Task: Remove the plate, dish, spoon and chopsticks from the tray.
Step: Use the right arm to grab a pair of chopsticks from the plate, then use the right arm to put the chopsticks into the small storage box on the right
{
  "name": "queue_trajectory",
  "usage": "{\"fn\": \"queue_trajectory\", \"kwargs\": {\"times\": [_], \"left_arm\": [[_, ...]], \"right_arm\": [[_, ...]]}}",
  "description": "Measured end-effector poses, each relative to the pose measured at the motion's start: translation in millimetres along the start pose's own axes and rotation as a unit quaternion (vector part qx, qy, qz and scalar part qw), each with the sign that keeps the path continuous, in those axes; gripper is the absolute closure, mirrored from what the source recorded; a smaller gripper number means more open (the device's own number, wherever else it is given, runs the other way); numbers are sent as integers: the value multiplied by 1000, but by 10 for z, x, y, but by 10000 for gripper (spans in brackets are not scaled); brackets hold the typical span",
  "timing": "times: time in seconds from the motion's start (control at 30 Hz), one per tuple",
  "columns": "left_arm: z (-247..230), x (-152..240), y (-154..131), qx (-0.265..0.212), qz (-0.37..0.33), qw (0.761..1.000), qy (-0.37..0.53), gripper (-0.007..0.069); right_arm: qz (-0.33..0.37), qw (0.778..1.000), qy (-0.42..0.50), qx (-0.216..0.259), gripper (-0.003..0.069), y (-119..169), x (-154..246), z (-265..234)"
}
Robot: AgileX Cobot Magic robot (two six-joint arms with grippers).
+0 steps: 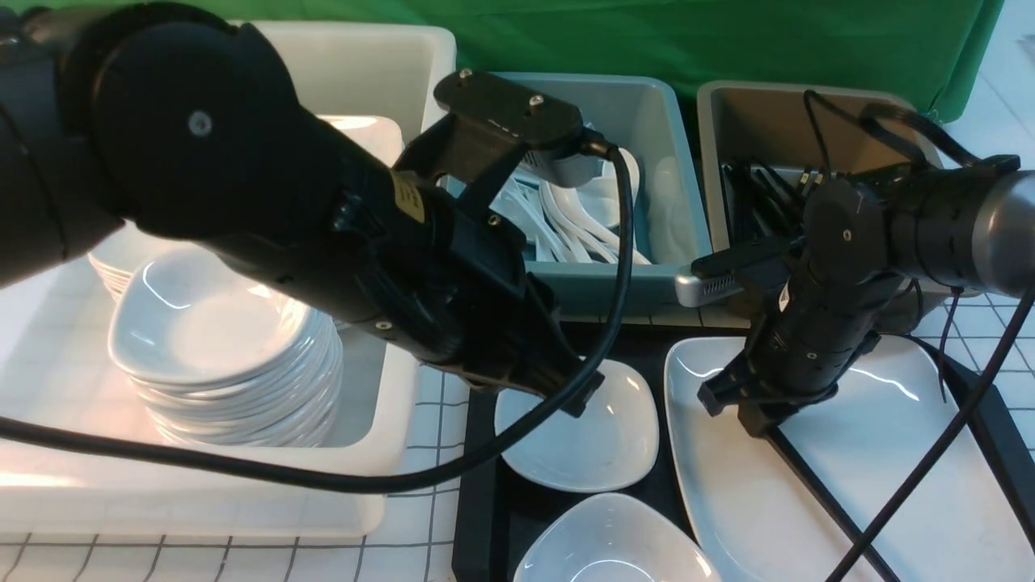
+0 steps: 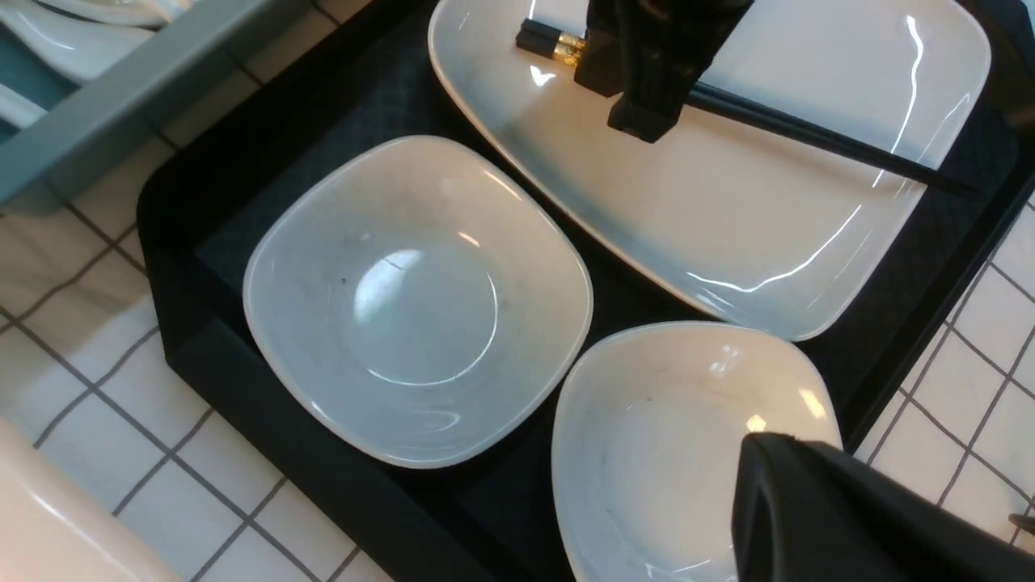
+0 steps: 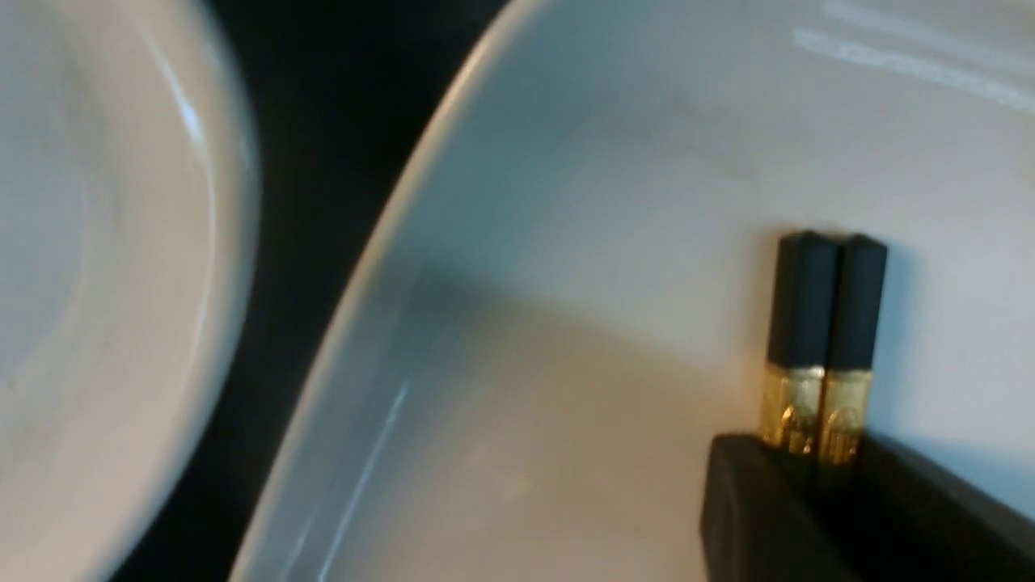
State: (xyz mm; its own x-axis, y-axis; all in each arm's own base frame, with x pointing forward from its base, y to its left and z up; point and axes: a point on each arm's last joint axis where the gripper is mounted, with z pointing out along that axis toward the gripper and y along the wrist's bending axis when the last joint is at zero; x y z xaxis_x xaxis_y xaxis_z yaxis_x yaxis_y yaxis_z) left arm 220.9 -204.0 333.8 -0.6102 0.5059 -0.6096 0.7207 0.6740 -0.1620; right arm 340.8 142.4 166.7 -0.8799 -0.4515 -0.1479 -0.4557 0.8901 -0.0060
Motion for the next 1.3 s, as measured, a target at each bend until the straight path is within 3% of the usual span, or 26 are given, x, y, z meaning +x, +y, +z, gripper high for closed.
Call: {"fn": "queue_trajectory", "kwargs": {"times": [0.27,0.47,0.67,0.7,0.8,0.9,1.03,1.3], "left_arm": [[8,-39,12,-6,-1,1000,-25,629],[-25,-254,59,-31,-1,989,-145,629],[-181,-545,120,-67,-1,944,-322,629],[-206,-579,128,-72,-1,936,-344,629],[-199,-621,146,-78,-2,927,-368,629],[-84,-621,172,-80,-3,931,-356,629],[95,-585,199,-78,-3,944,-319,629],[279,-524,224,-76,1,959,-271,628]], "right_arm": [[-25,998,-54,-4,521,42,106,-651],[-15,980,-196,20,521,-129,-104,-1343],[32,913,-400,78,521,-606,-494,-1884],[41,890,-444,93,521,-718,-567,-1947],[59,849,-510,122,521,-958,-672,-1981],[71,826,-541,140,521,-1143,-762,-1861],[82,827,-536,149,521,-1318,-850,-1571],[103,863,-471,149,515,-1601,-909,-870]]}}
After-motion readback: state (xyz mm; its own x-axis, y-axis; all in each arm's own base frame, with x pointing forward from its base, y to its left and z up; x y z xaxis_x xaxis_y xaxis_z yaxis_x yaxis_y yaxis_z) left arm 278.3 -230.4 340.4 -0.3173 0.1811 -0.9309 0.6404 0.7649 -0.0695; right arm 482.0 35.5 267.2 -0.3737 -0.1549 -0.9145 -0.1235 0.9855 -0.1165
